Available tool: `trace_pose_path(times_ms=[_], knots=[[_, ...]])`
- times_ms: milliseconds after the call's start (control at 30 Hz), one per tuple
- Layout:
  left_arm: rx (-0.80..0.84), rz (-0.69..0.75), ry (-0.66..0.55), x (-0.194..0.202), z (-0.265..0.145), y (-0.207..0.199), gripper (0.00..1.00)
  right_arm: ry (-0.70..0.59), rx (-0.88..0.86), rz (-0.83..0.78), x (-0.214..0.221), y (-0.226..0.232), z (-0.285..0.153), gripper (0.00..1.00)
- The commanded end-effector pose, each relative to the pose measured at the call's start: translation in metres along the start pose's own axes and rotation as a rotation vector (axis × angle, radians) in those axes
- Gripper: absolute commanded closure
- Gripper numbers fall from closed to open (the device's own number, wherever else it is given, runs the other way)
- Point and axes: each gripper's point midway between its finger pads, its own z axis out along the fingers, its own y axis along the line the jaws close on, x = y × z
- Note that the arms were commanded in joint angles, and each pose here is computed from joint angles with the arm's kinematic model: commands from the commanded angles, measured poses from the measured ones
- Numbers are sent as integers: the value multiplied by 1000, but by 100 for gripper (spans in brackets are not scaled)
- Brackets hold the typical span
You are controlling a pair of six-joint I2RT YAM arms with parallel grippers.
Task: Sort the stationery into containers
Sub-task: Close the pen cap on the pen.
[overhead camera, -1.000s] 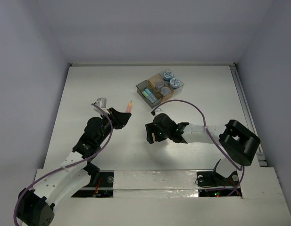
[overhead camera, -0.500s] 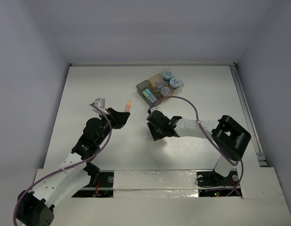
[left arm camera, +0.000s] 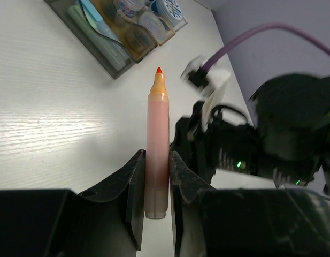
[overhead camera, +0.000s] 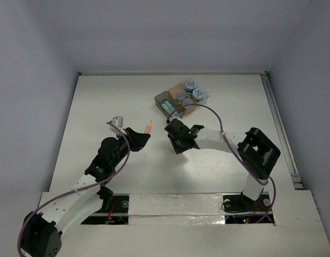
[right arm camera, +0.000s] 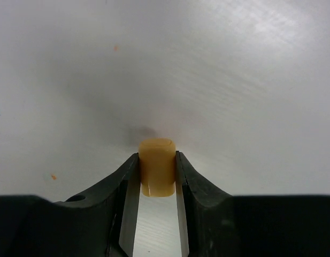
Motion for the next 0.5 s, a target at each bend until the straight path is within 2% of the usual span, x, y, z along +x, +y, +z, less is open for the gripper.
trace_pose_path(times_ms=[0, 133, 233, 467], knots=[[125, -5, -32, -10, 3, -27, 100, -314, -19, 154, -107, -18, -61, 100], [154, 17, -64, -18, 5, -34, 100, -631, -90, 309, -188, -28, -127, 100], [197, 46, -79, -23, 6, -45, 100, -769, -145, 388, -224, -24, -154, 100], [228, 101, -94, -24, 12, -62, 100, -892, -265, 524, -263, -10, -171, 100]])
